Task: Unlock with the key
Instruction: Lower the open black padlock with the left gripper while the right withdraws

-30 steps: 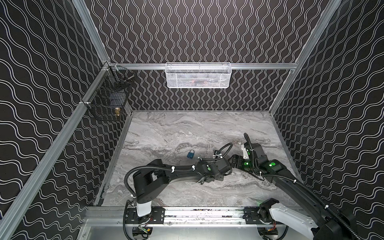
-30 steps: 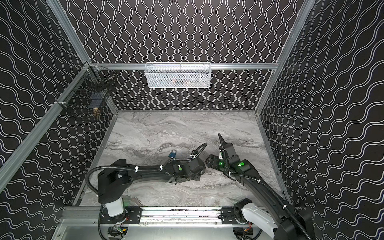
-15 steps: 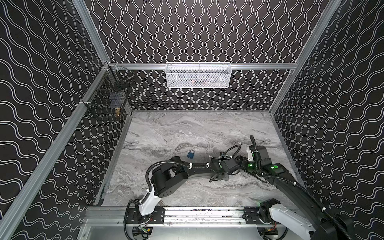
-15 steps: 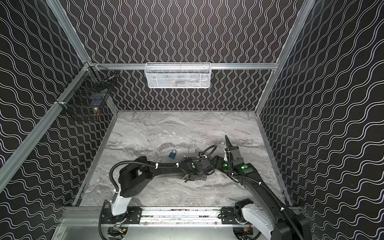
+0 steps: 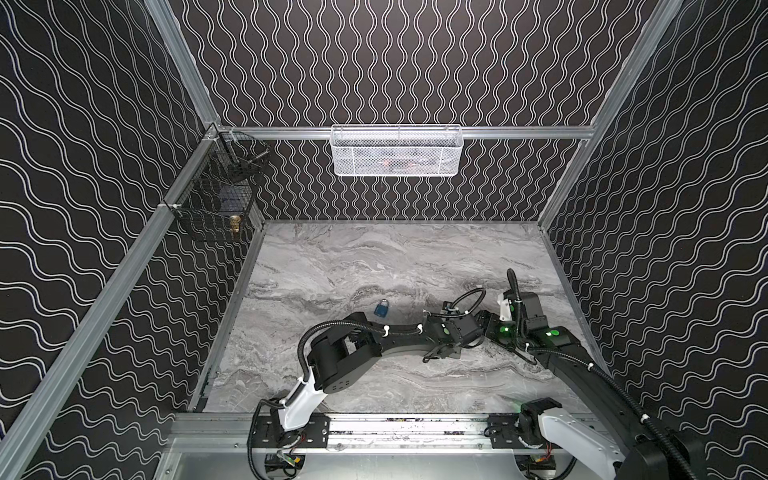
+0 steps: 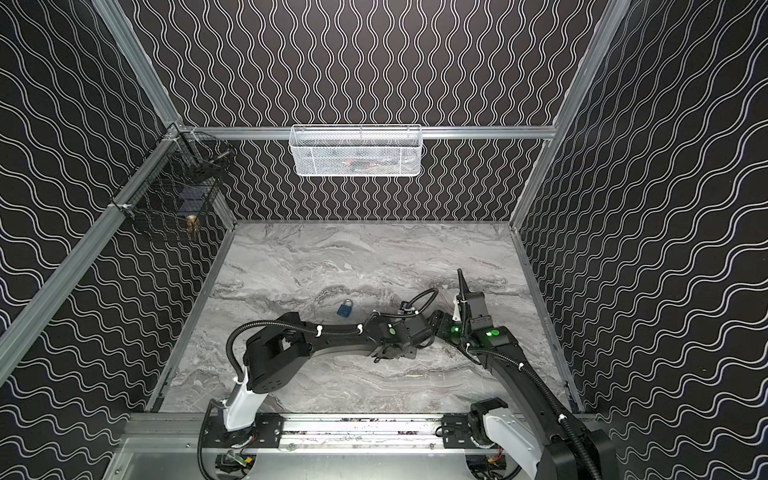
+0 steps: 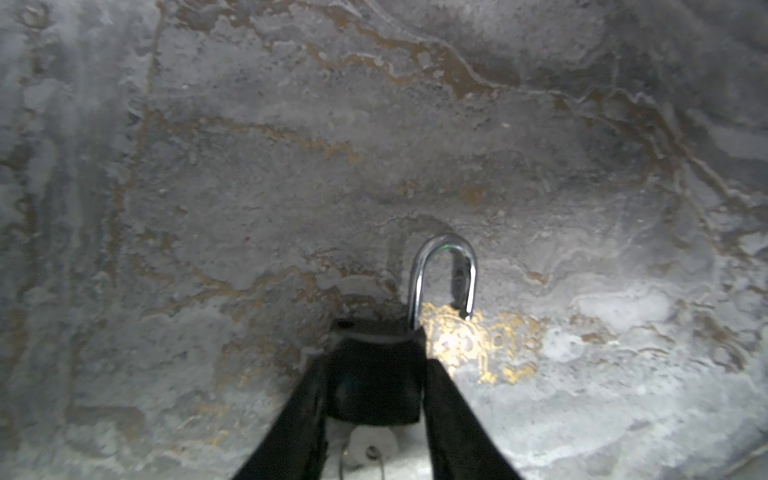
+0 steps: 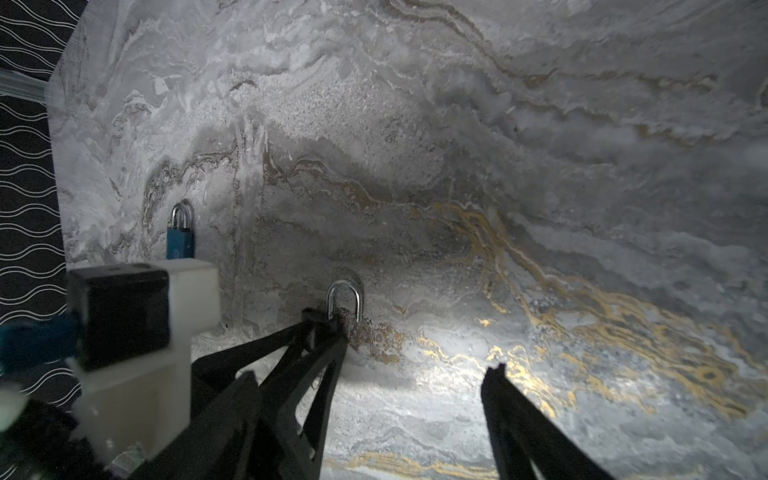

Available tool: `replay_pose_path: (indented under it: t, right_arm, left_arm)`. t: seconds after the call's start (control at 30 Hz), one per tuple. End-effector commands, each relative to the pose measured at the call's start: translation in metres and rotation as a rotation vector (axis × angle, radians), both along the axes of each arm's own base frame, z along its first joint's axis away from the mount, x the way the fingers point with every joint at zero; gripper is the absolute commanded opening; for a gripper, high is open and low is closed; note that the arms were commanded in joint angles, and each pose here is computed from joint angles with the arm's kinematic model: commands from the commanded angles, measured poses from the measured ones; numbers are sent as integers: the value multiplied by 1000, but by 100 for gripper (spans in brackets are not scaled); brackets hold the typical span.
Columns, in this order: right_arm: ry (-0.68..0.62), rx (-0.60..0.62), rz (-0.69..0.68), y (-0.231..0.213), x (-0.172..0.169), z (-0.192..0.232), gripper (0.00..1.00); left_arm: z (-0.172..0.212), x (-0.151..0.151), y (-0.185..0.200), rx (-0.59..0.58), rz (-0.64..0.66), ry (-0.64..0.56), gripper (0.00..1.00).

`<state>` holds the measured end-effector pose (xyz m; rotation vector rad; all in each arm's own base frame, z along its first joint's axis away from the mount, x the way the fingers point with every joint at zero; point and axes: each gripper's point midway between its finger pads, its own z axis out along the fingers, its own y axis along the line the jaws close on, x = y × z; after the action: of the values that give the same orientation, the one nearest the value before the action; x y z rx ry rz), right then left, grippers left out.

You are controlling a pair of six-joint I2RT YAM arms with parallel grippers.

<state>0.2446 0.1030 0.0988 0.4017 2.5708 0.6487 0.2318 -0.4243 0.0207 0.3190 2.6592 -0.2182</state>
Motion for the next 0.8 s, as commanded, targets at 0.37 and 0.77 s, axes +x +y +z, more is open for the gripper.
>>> replay_pose_path:
  t: [0.37, 0.77]
  right_arm:
    - [8, 36, 22, 7, 2, 0, 84]
    - [10, 49, 25, 8, -2, -2, 82]
  left_arm:
    - [-1, -18, 7, -59, 11, 80, 61]
    - [2, -18, 12, -67, 17, 69, 55]
